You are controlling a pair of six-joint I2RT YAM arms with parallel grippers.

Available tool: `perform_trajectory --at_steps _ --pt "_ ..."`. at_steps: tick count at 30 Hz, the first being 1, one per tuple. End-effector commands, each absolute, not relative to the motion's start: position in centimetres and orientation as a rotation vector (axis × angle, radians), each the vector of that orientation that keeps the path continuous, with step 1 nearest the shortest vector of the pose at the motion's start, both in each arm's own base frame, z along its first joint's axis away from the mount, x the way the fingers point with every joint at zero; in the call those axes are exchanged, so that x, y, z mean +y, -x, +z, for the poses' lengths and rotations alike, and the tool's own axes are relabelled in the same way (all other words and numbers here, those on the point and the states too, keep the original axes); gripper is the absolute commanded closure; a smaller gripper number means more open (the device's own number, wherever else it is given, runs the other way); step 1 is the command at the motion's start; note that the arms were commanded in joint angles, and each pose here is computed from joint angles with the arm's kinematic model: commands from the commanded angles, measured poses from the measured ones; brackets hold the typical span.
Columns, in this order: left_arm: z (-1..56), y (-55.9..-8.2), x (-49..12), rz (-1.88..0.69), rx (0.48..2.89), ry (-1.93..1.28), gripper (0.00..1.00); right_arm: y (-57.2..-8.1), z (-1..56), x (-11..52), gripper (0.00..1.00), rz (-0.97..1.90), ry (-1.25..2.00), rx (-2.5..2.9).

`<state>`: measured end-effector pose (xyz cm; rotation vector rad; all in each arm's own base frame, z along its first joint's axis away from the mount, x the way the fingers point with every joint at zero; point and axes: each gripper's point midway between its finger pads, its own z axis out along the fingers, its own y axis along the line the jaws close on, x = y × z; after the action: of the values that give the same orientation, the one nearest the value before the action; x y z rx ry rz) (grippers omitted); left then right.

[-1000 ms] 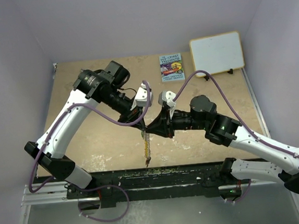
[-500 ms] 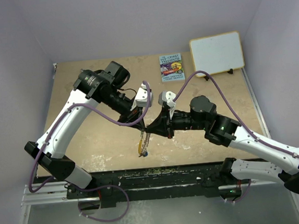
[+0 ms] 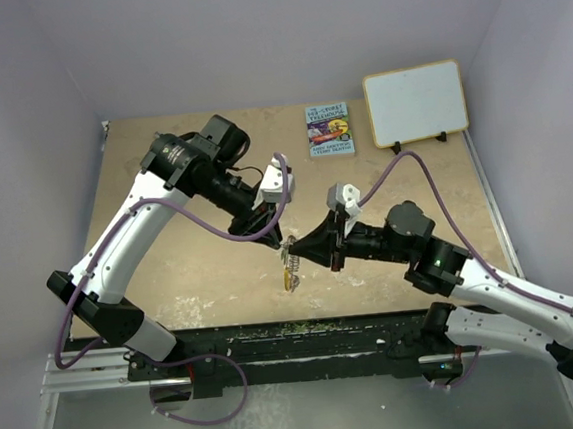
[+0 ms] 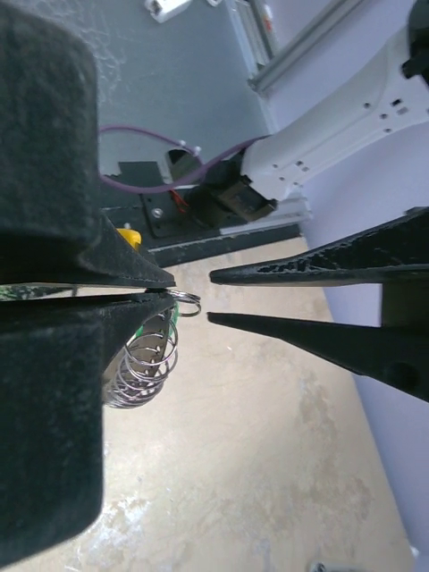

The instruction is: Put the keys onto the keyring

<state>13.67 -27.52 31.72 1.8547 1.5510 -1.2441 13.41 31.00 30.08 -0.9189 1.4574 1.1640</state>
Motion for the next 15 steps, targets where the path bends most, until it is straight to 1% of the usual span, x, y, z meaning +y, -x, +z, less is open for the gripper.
perform_trajectory --at_steps 1,5,10,15 --pt "34.1 -13.7 -27.8 -1.192 1.445 -1.826 0.76 -13.9 35.6 30.1 1.0 1.173 0.778 1.251" --pt "34.5 -15.1 -28.2 -1.103 1.434 -1.769 0.75 -14.0 36.6 29.3 1.0 1.168 0.716 1.202" --pt "36.3 -16.2 -28.5 -0.99 1.323 -1.678 0.75 -14.1 37.6 28.5 1.0 1.169 0.659 1.164" --pt "36.4 -16.8 -29.0 -0.978 1.311 -1.663 0.75 -14.2 38.1 28.2 1.0 1.182 0.619 1.14"
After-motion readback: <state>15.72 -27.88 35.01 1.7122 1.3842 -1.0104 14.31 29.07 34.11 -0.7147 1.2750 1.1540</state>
